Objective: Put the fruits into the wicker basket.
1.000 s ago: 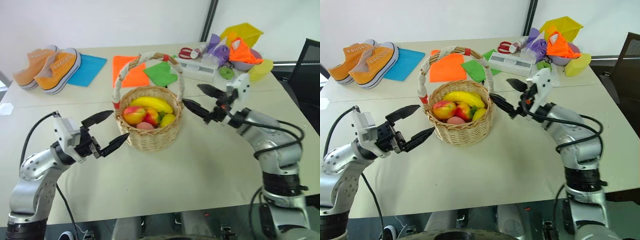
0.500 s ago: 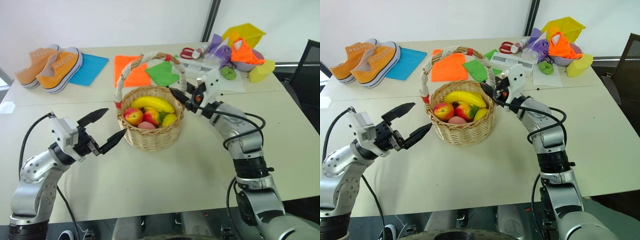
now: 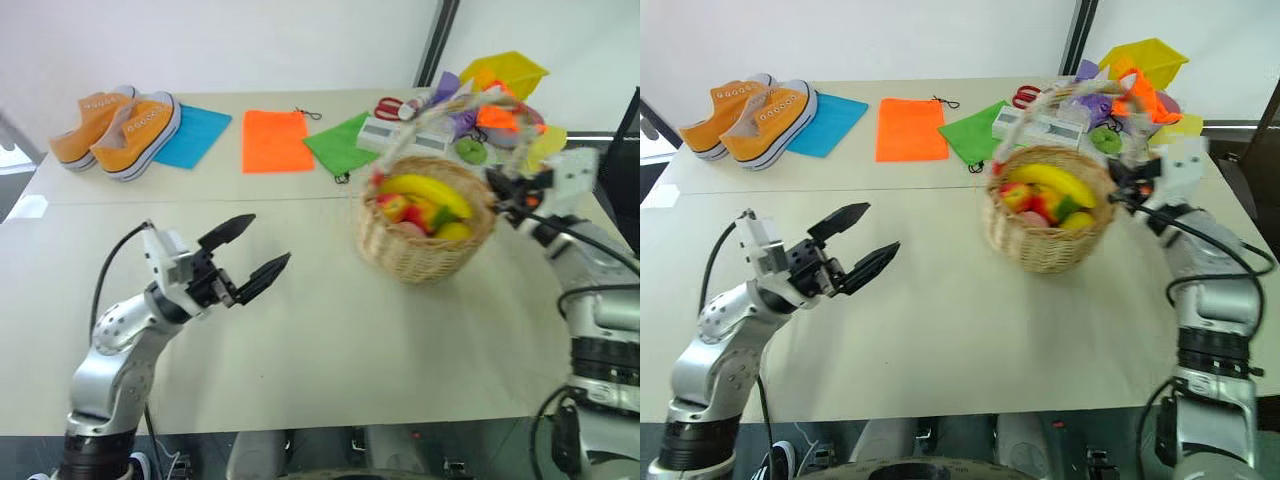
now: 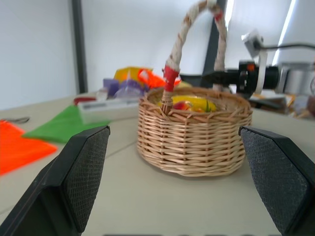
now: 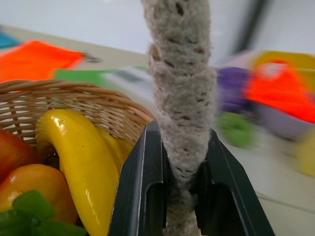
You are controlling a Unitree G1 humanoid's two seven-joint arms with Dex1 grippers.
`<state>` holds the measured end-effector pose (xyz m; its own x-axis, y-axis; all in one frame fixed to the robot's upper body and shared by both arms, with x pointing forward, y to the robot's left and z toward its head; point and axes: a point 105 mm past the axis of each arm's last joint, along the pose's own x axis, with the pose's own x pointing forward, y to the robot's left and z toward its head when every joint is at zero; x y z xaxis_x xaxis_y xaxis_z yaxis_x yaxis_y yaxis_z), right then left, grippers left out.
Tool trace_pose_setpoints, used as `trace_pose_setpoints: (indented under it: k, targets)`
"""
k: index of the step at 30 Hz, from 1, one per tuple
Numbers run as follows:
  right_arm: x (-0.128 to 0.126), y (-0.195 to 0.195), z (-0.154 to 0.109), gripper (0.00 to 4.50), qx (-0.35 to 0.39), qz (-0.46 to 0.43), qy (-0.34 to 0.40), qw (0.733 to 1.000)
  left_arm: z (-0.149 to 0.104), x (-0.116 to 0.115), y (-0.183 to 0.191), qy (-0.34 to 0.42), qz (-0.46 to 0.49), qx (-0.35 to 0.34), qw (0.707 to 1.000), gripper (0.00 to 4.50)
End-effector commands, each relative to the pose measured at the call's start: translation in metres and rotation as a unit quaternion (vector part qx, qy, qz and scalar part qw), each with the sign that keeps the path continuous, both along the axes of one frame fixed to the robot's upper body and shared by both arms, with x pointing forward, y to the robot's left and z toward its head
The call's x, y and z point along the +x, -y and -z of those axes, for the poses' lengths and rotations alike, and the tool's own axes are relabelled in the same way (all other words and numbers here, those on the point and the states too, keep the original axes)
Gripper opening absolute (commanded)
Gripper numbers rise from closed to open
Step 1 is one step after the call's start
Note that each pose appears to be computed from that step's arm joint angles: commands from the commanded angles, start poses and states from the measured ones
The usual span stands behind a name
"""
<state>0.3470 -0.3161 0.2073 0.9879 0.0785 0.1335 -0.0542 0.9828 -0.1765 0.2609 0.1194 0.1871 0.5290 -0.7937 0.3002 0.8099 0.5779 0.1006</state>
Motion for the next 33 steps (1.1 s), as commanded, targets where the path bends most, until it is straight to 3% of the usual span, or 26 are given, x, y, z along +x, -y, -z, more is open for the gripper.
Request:
trace_pose_setpoints:
  k: [1, 7, 15, 16, 20, 23, 26, 28, 30, 33]
  targets:
    - [-0.027, 0.053, -0.019, 0.13, -0.036, 0.108, 0.035, 0.993, -0.001, -0.001, 0.014, 0.003, 0.036, -0.001, 0.999, 4.50]
    - [-0.038, 0.048, -0.005, 0.13, -0.049, 0.112, 0.025, 0.992, 0.001, 0.008, 0.018, 0.003, 0.056, 0.010, 0.998, 4.50]
    - [-0.054, 0.046, -0.017, 4.19, -0.042, 0.204, 0.108, 0.972, 0.003, 0.010, 0.017, 0.002, 0.053, 0.010, 0.999, 4.50]
    - [-0.057, 0.041, -0.015, 4.44, -0.025, 0.211, 0.121, 0.970, 0.004, 0.010, 0.016, 0.001, 0.049, 0.008, 0.999, 4.50]
    - [-0.077, 0.023, -0.026, 4.44, -0.052, 0.261, 0.180, 0.947, 0.006, 0.010, 0.010, -0.002, 0.033, 0.009, 0.999, 4.50]
    - [-0.078, -0.012, -0.032, 4.44, -0.068, 0.216, 0.209, 0.951, 0.007, 0.010, 0.006, -0.002, 0.018, 0.009, 1.000, 4.50]
    - [-0.070, -0.068, -0.034, 4.44, -0.091, 0.103, 0.230, 0.964, 0.009, 0.014, -0.001, -0.005, -0.011, 0.015, 1.000, 4.50]
    - [-0.055, -0.128, -0.003, 4.44, -0.046, -0.082, 0.163, 0.982, 0.013, 0.020, -0.015, -0.008, -0.046, 0.033, 0.998, 4.50]
    - [-0.054, -0.166, 0.023, 4.44, -0.012, -0.223, 0.089, 0.971, 0.020, 0.027, -0.032, -0.025, -0.088, 0.049, 0.995, 4.50]
    - [-0.066, -0.183, 0.039, 4.44, 0.019, -0.349, 0.016, 0.937, 0.030, 0.037, -0.065, -0.038, -0.159, 0.085, 0.983, 4.50]
